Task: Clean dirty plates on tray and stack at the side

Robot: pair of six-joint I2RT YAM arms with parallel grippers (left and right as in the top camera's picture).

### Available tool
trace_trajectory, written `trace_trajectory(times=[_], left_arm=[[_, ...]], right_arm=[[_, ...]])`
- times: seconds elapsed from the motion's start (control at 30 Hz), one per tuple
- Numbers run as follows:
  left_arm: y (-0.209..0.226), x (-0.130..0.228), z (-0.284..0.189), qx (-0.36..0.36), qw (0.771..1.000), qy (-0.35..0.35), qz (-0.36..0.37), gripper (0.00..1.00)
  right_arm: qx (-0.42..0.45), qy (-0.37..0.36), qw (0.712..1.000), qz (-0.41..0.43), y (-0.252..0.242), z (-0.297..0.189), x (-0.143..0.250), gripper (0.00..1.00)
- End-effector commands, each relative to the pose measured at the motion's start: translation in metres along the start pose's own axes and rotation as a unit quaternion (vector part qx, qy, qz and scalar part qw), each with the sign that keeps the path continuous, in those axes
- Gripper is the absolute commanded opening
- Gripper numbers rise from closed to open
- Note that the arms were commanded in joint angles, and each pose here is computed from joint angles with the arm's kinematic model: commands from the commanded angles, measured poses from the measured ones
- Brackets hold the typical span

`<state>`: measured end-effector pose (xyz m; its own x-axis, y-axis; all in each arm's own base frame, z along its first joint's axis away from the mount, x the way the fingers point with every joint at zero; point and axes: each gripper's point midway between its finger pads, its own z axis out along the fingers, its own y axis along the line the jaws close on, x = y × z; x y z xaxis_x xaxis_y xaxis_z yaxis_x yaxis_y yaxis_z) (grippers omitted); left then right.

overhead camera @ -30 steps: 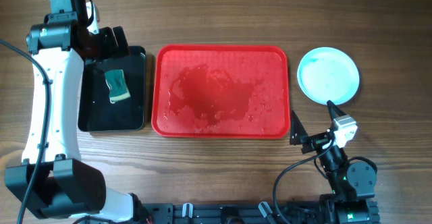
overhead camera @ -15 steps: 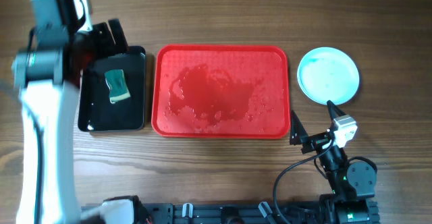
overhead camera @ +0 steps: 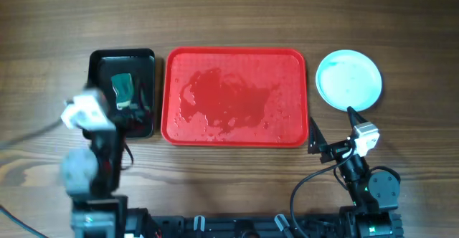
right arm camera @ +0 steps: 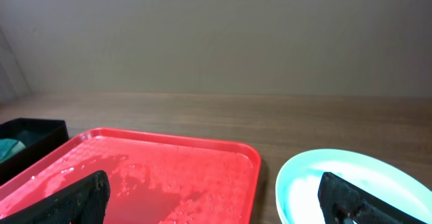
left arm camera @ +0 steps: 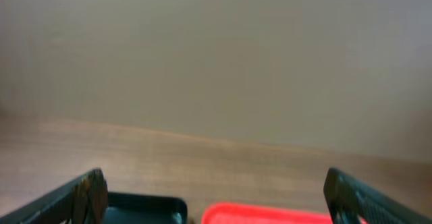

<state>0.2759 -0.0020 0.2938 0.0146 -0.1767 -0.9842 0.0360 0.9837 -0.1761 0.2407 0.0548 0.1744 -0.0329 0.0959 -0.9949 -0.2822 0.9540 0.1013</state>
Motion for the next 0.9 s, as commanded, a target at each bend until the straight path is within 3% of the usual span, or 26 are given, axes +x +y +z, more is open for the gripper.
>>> trace_trajectory(times=[0.0,0.17,0.5,0.87], left_arm=[[-0.005,0.044,-0.016,0.038,0.999,-0.029,-0.002,1.0],[-0.005,0.083,-0.027,0.053,0.997,-0.053,0.0,1.0],[0.005,0.136,-0.033,0.033,0.998,0.05,-0.005,1.0],[0.005,0.135,-0.033,0.033,0.998,0.05,-0.004,1.0]], right_arm=[[-0.004,-0.001,1.0,0.003,0.001,0.0,0.0,1.0],[-0.004,-0.001,1.0,0.003,0.001,0.0,0.0,1.0],[-0.004,-0.001,1.0,0.003,0.001,0.0,0.0,1.0],[-0.004,-0.001,1.0,0.003,0.001,0.0,0.0,0.99]])
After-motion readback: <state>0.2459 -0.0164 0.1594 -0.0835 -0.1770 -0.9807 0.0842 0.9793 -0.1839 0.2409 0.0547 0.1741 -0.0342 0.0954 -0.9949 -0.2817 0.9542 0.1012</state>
